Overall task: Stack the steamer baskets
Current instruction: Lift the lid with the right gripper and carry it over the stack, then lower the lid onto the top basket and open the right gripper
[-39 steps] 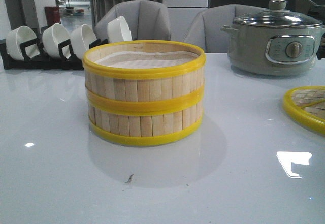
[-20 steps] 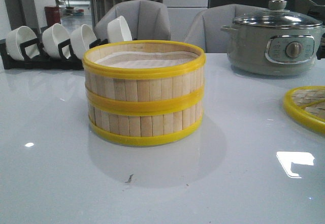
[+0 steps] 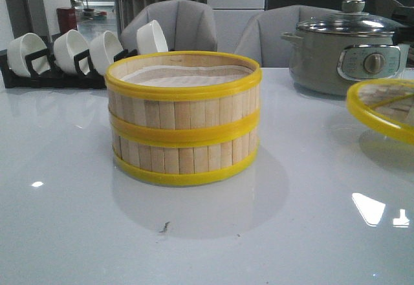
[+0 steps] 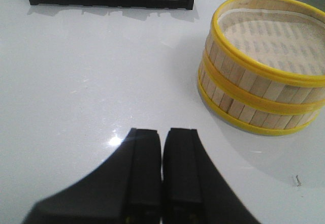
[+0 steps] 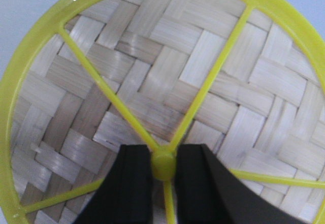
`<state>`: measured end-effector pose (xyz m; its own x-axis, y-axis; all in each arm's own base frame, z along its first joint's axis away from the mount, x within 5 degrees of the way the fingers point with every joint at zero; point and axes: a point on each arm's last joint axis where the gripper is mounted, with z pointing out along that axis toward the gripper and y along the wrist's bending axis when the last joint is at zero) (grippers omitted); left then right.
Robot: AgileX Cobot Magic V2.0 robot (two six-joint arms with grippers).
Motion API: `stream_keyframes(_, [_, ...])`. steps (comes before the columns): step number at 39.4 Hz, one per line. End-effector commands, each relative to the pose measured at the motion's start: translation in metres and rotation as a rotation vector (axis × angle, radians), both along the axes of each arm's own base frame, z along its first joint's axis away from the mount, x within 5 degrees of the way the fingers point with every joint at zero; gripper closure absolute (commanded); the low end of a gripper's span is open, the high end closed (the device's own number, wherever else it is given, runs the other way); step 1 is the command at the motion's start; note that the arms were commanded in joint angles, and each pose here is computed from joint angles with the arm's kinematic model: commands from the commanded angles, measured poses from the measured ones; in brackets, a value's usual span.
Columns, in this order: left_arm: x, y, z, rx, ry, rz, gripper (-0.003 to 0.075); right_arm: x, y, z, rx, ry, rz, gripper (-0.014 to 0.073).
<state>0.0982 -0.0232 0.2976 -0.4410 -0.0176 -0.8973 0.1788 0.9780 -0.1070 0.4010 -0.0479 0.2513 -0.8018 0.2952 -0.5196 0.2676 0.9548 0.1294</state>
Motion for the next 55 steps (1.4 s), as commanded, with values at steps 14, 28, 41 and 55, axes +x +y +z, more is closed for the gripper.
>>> stream_keyframes(14, [0.003,0.000,0.017,-0.035,-0.113,0.006,0.0635,-0.019,0.118,0.148,0.005,-0.315,0.310,0.0547])
stream_keyframes(28, [0.003,0.000,0.017,-0.035,-0.113,0.006,0.0635,-0.025,0.254,0.168,0.030,-0.342,0.666,0.0547])
stream_keyframes(41, [0.003,0.000,0.017,-0.035,-0.113,0.006,0.0635,-0.011,0.290,0.131,0.019,-0.238,0.727,0.0547])
stream_keyframes(55, [0.003,0.000,0.017,-0.035,-0.113,0.006,0.0635,0.001,0.297,0.113,0.018,-0.234,0.726,0.0547])
